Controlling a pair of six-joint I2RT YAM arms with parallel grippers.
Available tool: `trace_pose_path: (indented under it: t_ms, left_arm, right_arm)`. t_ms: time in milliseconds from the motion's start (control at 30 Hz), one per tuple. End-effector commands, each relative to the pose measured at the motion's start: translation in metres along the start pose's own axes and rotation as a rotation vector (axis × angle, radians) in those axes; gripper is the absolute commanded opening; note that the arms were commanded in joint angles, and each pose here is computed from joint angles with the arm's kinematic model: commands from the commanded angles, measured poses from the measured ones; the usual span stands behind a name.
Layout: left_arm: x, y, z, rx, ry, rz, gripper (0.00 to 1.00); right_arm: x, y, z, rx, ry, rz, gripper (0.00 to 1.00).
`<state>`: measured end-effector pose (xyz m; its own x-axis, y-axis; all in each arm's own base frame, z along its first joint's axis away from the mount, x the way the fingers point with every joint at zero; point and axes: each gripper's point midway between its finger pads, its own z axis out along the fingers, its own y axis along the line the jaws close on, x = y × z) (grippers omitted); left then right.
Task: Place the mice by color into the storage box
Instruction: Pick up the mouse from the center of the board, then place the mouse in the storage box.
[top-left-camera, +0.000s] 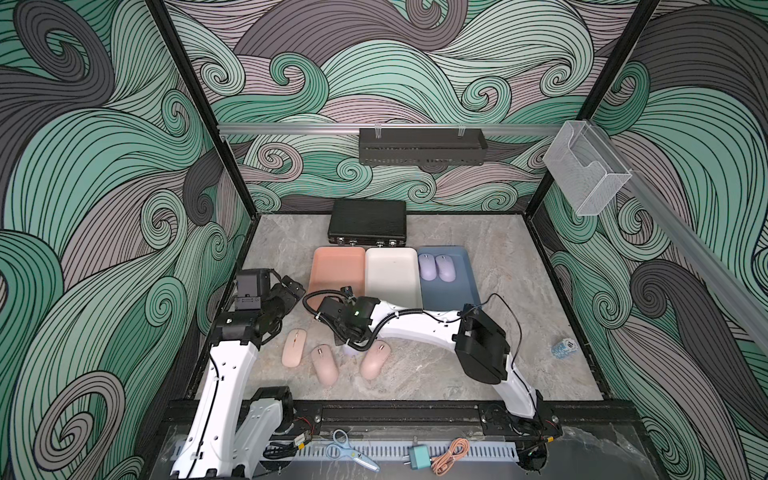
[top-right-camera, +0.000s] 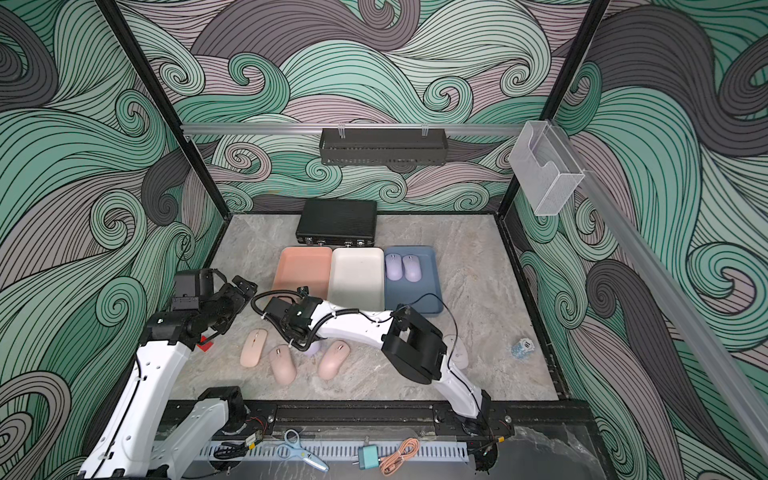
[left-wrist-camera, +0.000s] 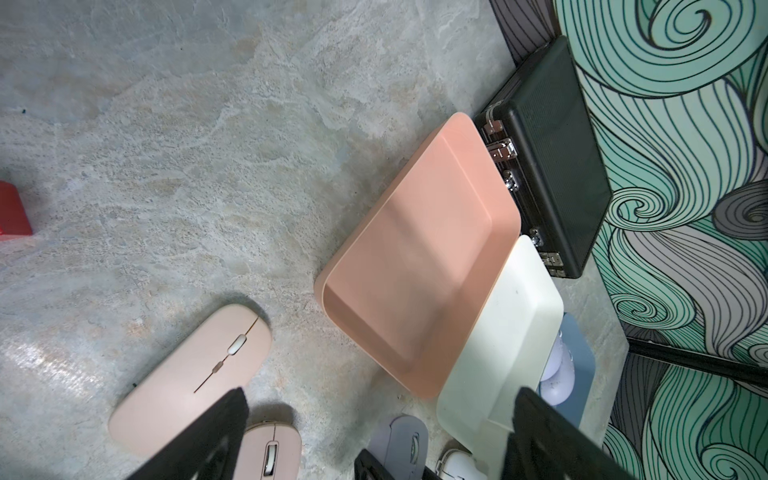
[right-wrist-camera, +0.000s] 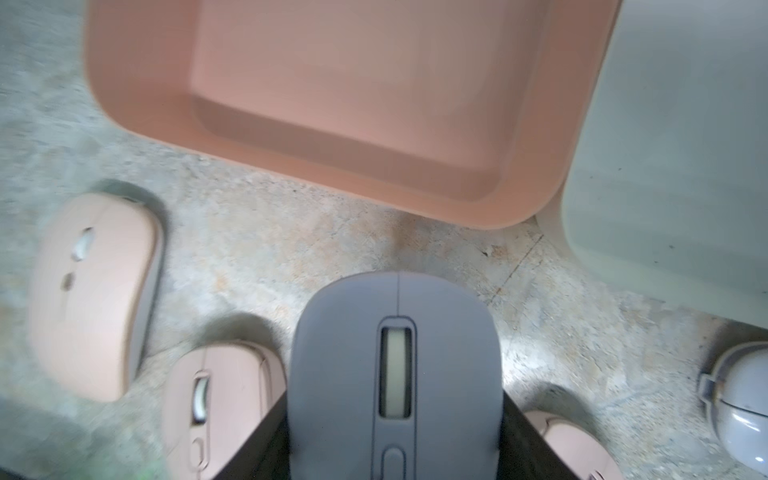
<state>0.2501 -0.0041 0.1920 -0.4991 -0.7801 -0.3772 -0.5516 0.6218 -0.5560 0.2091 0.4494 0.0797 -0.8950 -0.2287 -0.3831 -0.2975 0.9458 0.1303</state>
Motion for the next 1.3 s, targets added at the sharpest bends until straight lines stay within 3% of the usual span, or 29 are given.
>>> trace_pose_path:
  t_ms: [0,267,400,533,600,767,933,1100,1267]
  left_arm:
    - [-0.008,-0.016,-0.012,0.058,-0.022,0.036,0.98]
    - [-0.014,-0.03,-0.013,0.106,-0.021,0.032,0.99]
    - [-0.01,-0.053,-0.006,0.218,0.028,0.053,0.99]
    - [0.0,-0.085,0.013,0.357,0.151,0.096,0.98]
    - [0.004,-0.1,0.02,0.364,0.216,0.137,0.99]
    - [0.021,-0.158,0.034,0.346,0.197,0.371,0.99]
    - [0.004,-0.193,0.059,0.323,0.157,0.372,0.99]
    - [0.001,-0.184,0.103,0.237,0.192,0.411,0.98]
    - [-0.002,-0.163,0.12,0.232,0.29,0.311,0.96]
  right_arm:
    - [-0.017,-0.007,-0.027,-0.006,-0.091,-0.013,0.53]
    - [-0.04,-0.047,-0.07,0.027,-0.195,-0.027,0.54]
    - [-0.059,-0.087,-0.088,0.046,-0.244,-0.048,0.54]
    - [-0.086,-0.158,-0.105,0.118,-0.288,-0.058,0.55]
    - [-0.099,-0.196,-0.107,0.135,-0.289,-0.025,0.55]
    - [-0.109,-0.265,-0.086,0.135,-0.192,0.064,0.55]
    - [-0.106,-0.295,-0.044,0.095,-0.071,0.096,0.55]
    - [-0.096,-0.304,-0.007,0.099,0.013,0.096,0.55]
    - [-0.085,-0.301,0.014,0.074,0.05,0.132,0.55]
